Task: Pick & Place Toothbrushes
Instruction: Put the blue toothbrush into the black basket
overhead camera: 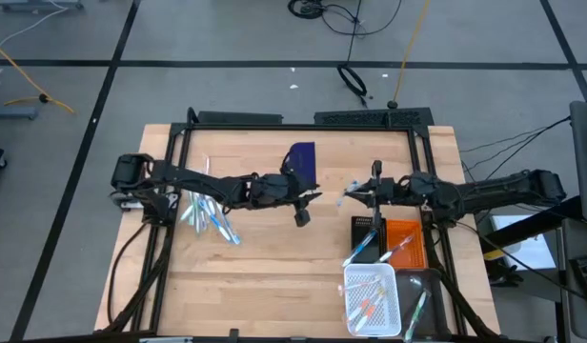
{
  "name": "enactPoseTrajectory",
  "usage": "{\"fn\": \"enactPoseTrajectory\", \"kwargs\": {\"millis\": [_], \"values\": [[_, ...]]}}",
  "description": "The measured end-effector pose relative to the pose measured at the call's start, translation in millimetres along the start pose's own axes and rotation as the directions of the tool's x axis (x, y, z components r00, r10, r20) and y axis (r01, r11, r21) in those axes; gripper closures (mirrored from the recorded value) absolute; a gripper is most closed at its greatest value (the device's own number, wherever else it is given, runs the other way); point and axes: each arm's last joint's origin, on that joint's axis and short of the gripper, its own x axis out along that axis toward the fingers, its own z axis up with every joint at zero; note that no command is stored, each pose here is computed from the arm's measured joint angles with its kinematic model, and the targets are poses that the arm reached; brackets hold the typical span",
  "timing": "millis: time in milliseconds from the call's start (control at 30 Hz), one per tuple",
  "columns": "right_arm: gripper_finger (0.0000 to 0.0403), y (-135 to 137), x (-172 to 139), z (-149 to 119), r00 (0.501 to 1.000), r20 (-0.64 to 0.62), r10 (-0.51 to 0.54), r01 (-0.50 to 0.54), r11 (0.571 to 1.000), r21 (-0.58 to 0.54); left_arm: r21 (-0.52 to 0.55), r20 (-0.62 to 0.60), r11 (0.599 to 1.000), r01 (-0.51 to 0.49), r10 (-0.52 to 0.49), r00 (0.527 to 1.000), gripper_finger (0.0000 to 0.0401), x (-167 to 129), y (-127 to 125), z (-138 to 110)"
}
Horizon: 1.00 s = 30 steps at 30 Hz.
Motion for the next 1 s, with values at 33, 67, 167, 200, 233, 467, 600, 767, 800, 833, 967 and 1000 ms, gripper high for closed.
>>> {"fn": "enactPoseTrajectory", "kwargs": {"millis": [33, 67, 167, 200, 233, 467, 600, 767, 800, 833, 967, 1000], "values": [[0.0391, 0.5, -2.8, -0.3, 1.0, -0.015, 0.023, -0.023, 1.0, -0.003, 0.001, -0.019, 1.0, -0.001, 0.001, 1.0, 0.0293, -3.0, 0.9, 0.4], [0.0391, 1.5, -5.9, -0.4, 0.998, -0.029, 0.052, -0.052, 0.999, -0.002, 0.002, -0.043, 1.0, -0.003, 0.003, 0.999, 0.0293, -5.3, 1.6, -0.2], [0.0391, 5.9, -14.8, 0.6, 0.988, -0.049, 0.15, -0.149, 0.989, 0.011, -0.002, -0.074, 1.0, -0.005, 0.005, 0.997, 0.0294, -6.4, 2.1, -2.3], [0.0391, 7.4, -17.8, 0.4, 0.98, -0.059, 0.188, -0.187, 0.982, 0.015, 0.002, -0.086, 1.0, -0.006, 0.006, 0.996, 0.0294, -6.1, 2.2, -4.0], [0.0391, 8.7, -20.7, 0.2, 0.973, -0.068, 0.219, -0.218, 0.976, 0.019, 0.002, -0.089, 1.0, -0.007, 0.007, 0.996, 0.0294, -5.7, 2.1, -4.6], [0.0391, 12.9, -39.1, -4.9, 0.939, -0.174, 0.296, -0.3, 0.954, 0.001, 0.003, -0.094, 1.0, -0.006, 0.006, 0.996, 0.0295, -4.3, 1.7, -6.2], [0.0391, 14.6, -46.9, -8.9, 0.91, -0.269, 0.315, -0.328, 0.945, -0.003, -0.001, -0.089, 1.0, -0.006, 0.006, 0.996, 0.0295, -4.3, 1.7, -5.7], [0.0391, 18.3, -49.9, -10.1, 0.891, -0.296, 0.343, -0.369, 0.929, -0.034, -0.001, -0.089, 1.0, -0.006, 0.006, 0.996, 0.0295, -4.3, 1.7, -5.7], [0.0391, 19.4, -50.1, -9.8, 0.889, -0.295, 0.35, -0.378, 0.925, -0.04, -0.001, -0.089, 1.0, -0.006, 0.006, 0.996, 0.0295, -4.3, 1.7, -5.7], [0.0391, 20.6, -50.3, -9.5, 0.886, -0.294, 0.358, -0.387, 0.921, -0.044, -0.001, -0.089, 1.0, -0.006, 0.006, 0.996, 0.0295, -4.3, 1.7, -5.7], [0.0391, 25.2, -50.0, -11.3, 0.876, -0.314, 0.365, -0.403, 0.913, -0.063, -0.001, -0.089, 1.0, -0.006, 0.006, 0.996, 0.0295, -4.3, 1.7, -5.7], [0.0391, 26.0, -49.8, -12.2, 0.879, -0.326, 0.349, -0.393, 0.916, -0.078, -0.001, -0.089, 1.0, -0.006, 0.006, 0.996, 0.0295, -4.3, 1.7, -5.6]]}}
